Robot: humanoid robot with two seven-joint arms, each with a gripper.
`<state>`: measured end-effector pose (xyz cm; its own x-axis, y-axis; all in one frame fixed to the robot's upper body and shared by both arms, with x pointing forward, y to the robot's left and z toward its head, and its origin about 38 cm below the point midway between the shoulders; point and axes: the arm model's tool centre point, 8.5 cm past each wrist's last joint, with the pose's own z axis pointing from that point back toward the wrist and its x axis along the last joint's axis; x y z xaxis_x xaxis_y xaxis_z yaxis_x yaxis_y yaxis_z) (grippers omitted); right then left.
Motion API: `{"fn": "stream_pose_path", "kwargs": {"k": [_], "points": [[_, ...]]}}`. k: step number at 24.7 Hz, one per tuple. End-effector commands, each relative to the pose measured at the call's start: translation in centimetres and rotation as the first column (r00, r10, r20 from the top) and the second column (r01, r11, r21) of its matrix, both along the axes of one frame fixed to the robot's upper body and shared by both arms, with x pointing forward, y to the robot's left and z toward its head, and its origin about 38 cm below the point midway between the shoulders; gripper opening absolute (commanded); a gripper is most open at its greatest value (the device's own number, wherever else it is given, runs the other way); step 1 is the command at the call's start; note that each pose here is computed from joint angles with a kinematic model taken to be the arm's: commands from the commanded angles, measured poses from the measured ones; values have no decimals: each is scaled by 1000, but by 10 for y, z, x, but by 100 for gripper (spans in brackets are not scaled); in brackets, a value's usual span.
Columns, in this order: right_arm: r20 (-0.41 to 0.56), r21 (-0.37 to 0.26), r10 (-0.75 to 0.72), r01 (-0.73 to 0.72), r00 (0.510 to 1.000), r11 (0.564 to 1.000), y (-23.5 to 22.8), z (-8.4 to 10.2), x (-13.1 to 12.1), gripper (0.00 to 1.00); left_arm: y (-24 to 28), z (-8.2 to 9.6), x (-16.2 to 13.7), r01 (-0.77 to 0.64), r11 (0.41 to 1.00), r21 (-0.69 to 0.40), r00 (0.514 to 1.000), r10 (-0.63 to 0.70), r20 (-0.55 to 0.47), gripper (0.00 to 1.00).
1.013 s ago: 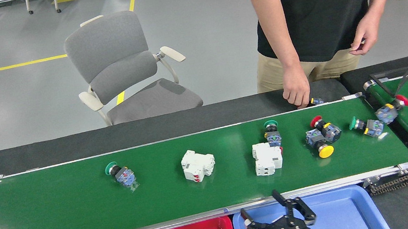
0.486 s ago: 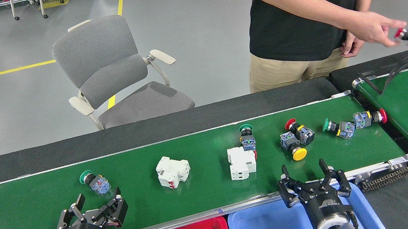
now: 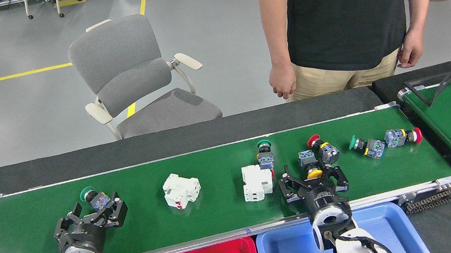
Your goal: Pick switch part from conveyor to tray
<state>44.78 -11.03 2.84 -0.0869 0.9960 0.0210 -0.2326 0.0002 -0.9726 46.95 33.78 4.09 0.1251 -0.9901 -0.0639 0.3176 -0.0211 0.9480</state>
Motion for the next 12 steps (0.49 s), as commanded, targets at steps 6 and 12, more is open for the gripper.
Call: {"fn": "stream_pose_path", "kwargs": {"k": [6, 12], "points": [[57, 22, 107, -108, 993, 994, 13, 18, 4, 14, 26, 5, 12, -130, 990, 53, 991, 129, 25, 58], [172, 100, 467, -487, 867, 868, 52, 36, -52, 13, 23, -6, 2, -112, 992, 57, 989, 106, 101, 9]]}}
